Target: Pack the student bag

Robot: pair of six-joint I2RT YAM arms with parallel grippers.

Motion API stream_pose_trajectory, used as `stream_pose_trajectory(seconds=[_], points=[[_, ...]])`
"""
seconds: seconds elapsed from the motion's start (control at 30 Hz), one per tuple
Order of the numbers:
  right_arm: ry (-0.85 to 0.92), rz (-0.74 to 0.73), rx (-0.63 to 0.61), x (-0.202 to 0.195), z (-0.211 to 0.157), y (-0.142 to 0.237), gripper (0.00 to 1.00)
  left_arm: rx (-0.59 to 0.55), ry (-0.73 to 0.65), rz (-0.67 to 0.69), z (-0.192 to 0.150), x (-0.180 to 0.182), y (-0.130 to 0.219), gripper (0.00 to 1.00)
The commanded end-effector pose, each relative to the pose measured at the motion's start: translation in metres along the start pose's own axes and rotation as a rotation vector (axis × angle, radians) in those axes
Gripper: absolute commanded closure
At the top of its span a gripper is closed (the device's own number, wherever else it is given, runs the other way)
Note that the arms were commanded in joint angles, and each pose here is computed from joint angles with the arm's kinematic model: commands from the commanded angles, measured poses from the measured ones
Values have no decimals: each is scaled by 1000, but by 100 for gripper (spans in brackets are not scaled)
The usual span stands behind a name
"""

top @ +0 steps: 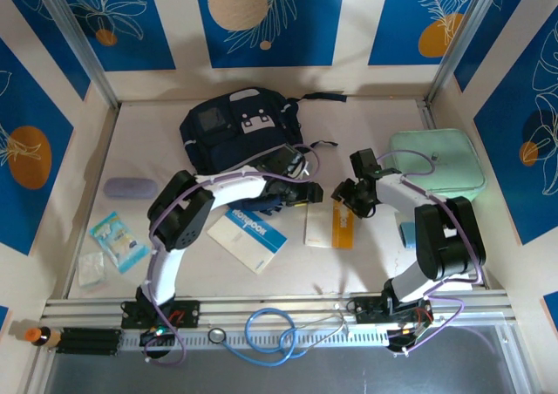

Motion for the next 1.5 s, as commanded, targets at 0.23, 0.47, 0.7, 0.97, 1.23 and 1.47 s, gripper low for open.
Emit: stream_pose_trajectory(seconds=[0.23,0.47,0.7,0.97,1.23,1.47], points=[[-43,-14,42,-6,-5,-8,44,-2,42,152,3,25,-11,48],[-55,-12,61,-6,-7,-12,44,39,54,115,-1,23,-23,55],[-58,-29,40,-7,-7,-11,44,59,48,119,0,25,-27,59],[-56,-19,65,-4,-11,-18,44,95,57,54,-2,15,-35,58],[-51,-42,53,-5,-11,-17,44,87,-43,-120,1,-27,-15,60],[-53,-57,44,-4,-10,-19,44,-18,-150,-214,4,-49,16,69]])
Point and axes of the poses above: each hand's point on the last joint's axis, 136 mm out from that joint toward the fingers, its own y axis back along the fingers, its own x axis along the line the jaws close on, z = x × y, the point moved 1 cm from there along y, back along the fingers, and after that the axes turned 6 degrees about y, right-handed, at the moved point
